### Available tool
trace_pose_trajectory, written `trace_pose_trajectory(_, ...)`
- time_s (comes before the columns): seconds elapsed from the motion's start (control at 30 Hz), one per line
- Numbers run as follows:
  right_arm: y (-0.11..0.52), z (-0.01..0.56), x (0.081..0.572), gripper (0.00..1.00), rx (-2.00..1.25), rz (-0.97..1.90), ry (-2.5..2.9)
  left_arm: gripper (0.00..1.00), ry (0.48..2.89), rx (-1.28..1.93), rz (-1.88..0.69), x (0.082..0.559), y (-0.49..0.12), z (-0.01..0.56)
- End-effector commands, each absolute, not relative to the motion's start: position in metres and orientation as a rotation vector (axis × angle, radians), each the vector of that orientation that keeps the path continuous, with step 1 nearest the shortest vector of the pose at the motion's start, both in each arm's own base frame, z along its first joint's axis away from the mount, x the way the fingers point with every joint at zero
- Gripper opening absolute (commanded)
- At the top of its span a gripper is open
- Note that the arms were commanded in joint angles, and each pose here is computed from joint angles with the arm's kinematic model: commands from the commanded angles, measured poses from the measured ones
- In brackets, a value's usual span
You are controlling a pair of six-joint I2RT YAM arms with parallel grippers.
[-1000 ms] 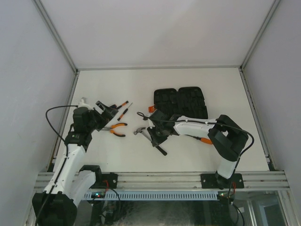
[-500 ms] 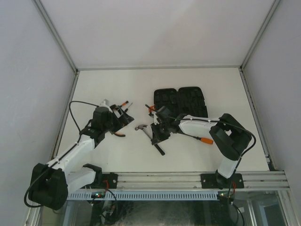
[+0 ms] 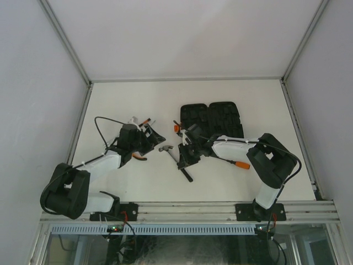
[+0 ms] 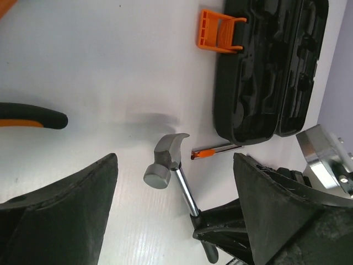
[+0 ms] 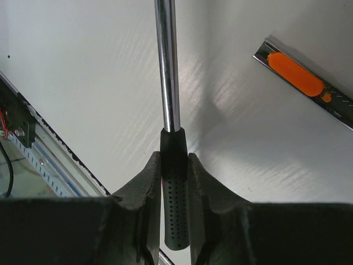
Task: Sort the tools into containers
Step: Pick up the hammer at the center of the board.
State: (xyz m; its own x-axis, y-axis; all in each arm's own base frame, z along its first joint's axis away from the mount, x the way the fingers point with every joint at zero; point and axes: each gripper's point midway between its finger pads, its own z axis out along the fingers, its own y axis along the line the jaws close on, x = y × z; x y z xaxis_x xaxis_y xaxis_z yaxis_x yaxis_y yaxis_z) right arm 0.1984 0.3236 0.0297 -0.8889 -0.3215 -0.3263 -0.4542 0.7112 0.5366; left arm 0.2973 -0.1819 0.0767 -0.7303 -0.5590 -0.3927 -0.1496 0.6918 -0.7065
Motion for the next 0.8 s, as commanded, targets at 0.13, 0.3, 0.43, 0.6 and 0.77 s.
trace_pose_trajectory(0.13, 0.337, 0.057, 0.216, 0.0, -0.573, 1.015, 2.591, 0.81, 2.266, -0.529, -1.049, 0.306, -0.207, 0.07)
trace_pose_trajectory(0.3, 0.337, 0.057, 0.217, 0.0, -0.566, 1.016, 2.589, 0.69, 2.28, -0.533, -1.127, 0.305, -0.218, 0.065)
trace_pose_trajectory(0.43, 0.337, 0.057, 0.218, 0.0, -0.56, 1.013, 2.59, 0.63, 2.295, -0.543, -1.143, 0.301, -0.221, 0.059)
trace_pose_trajectory(0.6, 0.339, 0.055, 0.219, 0.0, -0.55, 1.016, 2.589, 0.54, 2.311, -0.552, -1.147, 0.295, -0.22, 0.054)
trace_pose_trajectory(0.77, 0.34, 0.054, 0.222, 0.0, -0.554, 0.987, 2.589, 0.44, 2.321, -0.556, -1.171, 0.292, -0.223, 0.05)
